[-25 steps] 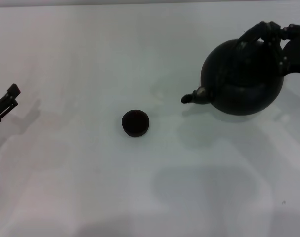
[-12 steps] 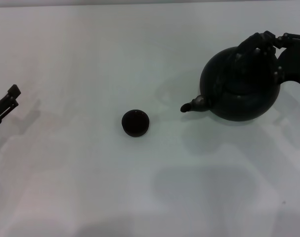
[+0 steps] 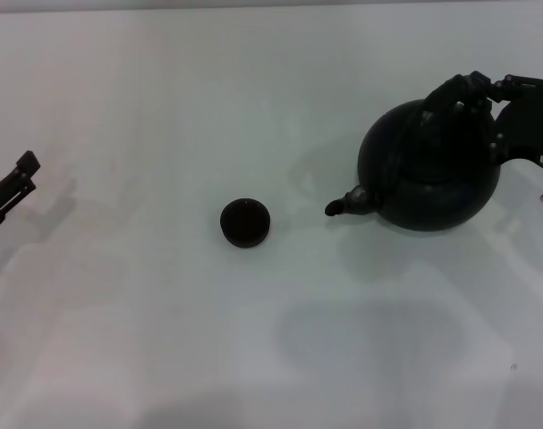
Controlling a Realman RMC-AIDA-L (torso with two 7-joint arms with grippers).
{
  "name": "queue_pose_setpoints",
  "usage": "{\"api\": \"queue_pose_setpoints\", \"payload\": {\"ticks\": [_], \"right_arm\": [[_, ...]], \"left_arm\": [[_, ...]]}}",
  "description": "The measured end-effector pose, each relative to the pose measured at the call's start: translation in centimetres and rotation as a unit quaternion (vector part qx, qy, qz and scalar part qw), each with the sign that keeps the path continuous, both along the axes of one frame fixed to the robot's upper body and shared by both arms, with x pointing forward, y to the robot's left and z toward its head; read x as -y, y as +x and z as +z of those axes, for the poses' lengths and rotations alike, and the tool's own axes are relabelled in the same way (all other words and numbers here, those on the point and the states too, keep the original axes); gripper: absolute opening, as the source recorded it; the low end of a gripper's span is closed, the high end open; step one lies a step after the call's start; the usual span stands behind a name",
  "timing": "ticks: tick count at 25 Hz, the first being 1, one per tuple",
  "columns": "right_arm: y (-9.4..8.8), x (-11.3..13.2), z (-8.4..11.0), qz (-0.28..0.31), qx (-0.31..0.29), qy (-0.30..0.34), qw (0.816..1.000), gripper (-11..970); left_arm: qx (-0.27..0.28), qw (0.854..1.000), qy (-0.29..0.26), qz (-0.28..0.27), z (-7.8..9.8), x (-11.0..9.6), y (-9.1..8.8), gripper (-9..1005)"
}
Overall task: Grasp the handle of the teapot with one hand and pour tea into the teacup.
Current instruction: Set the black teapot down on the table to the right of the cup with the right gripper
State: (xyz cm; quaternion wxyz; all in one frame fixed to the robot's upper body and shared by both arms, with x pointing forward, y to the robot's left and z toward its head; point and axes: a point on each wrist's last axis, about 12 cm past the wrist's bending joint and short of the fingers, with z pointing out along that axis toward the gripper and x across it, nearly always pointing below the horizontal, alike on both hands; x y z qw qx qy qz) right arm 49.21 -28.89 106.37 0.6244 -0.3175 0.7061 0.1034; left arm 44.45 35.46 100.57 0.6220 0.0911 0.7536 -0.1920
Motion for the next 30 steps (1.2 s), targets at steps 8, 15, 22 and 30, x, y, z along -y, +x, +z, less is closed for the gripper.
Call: {"api": "queue_pose_setpoints", "payload": {"ticks": [8, 15, 22, 30], "right_arm": [[0.22, 0.17, -0.43, 0.003, -0.003, -0.002, 1.0, 108], [0.28, 0.13, -0.58, 0.004, -0.004, -0.003, 1.0, 108], [0.34, 0.01, -0.77, 0.008, -0.006, -0.007, 1.0, 107], [0.48, -0.1, -0.83, 0.01, -0.007, -0.007, 1.0, 108]], "left_arm": [[0.0, 1.0, 0.0, -0.001, 0.01, 0.04, 0.06, 872], [0.0, 1.0, 0.0, 0.0, -0.01, 0.02, 0.02, 872], [0.0, 1.0, 0.0, 0.0, -0.01, 0.01, 0.02, 872], [0.0, 1.0, 0.0, 0.0, -0.01, 0.01, 0.02, 872]]}}
